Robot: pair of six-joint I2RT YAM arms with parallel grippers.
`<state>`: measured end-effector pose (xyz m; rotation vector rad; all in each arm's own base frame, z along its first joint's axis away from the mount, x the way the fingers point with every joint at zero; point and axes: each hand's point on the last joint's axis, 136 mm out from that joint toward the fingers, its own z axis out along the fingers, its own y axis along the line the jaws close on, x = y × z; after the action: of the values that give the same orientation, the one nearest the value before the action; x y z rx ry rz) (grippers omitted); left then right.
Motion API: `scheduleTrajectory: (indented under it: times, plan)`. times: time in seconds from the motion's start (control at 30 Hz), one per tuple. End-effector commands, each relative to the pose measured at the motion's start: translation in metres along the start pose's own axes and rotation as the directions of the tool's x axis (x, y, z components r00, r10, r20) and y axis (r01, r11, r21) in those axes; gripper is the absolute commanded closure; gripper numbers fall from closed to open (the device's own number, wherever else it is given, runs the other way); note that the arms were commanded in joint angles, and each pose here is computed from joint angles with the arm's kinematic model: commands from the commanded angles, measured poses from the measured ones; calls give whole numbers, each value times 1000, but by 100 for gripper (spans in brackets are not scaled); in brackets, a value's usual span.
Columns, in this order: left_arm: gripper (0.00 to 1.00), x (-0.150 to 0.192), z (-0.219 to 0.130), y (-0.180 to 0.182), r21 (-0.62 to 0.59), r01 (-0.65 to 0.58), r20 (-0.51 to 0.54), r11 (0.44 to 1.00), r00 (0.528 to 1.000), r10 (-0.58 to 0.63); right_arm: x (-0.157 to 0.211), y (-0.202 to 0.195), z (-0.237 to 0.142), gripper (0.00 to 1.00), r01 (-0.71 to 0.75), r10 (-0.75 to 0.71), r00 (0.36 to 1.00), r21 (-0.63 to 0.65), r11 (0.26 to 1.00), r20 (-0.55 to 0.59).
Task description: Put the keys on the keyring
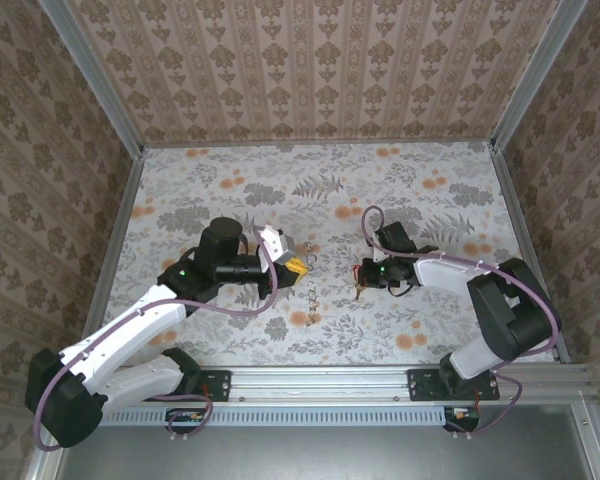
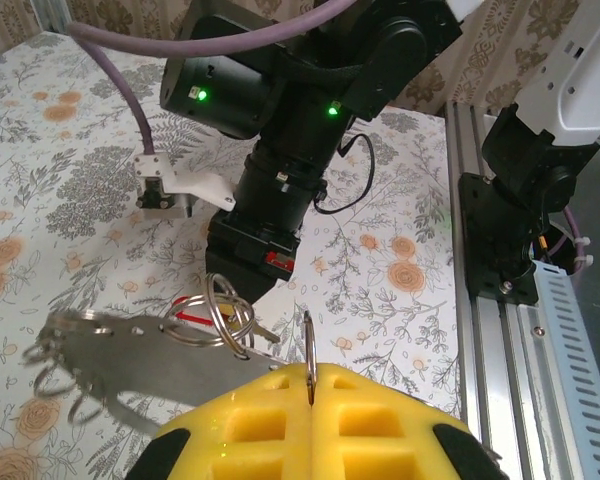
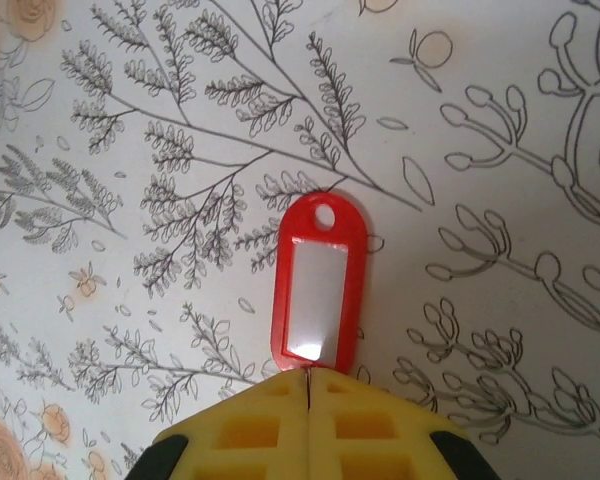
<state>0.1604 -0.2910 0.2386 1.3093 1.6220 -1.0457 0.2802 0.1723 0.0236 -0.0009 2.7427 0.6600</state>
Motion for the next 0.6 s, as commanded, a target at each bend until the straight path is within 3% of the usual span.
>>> scheduleTrajectory:
  times: [0.0,0.17,0.33,0.43,0.57]
  plan:
    - [100,-9,-1,-8,36,-34,13,999,999,33,-15,22,-29,100,97,-85,986,-80,992,146]
    - [100,-14,1,-7,67,-12,-2,998,1000,12,-28,71,-99,100,370,-286,872,-153,916,398]
    - [100,-28,-3,-16,137,-6,-9,991,1000,7,-19,125,-174,100,631,-378,663,-211,746,646]
    - [100,-40,-10,-29,209,-32,-3,977,999,33,-12,150,-206,100,733,-384,569,-237,638,727]
    - [100,-54,-20,-47,296,-59,15,953,998,57,0,179,-226,100,817,-409,524,-305,489,747]
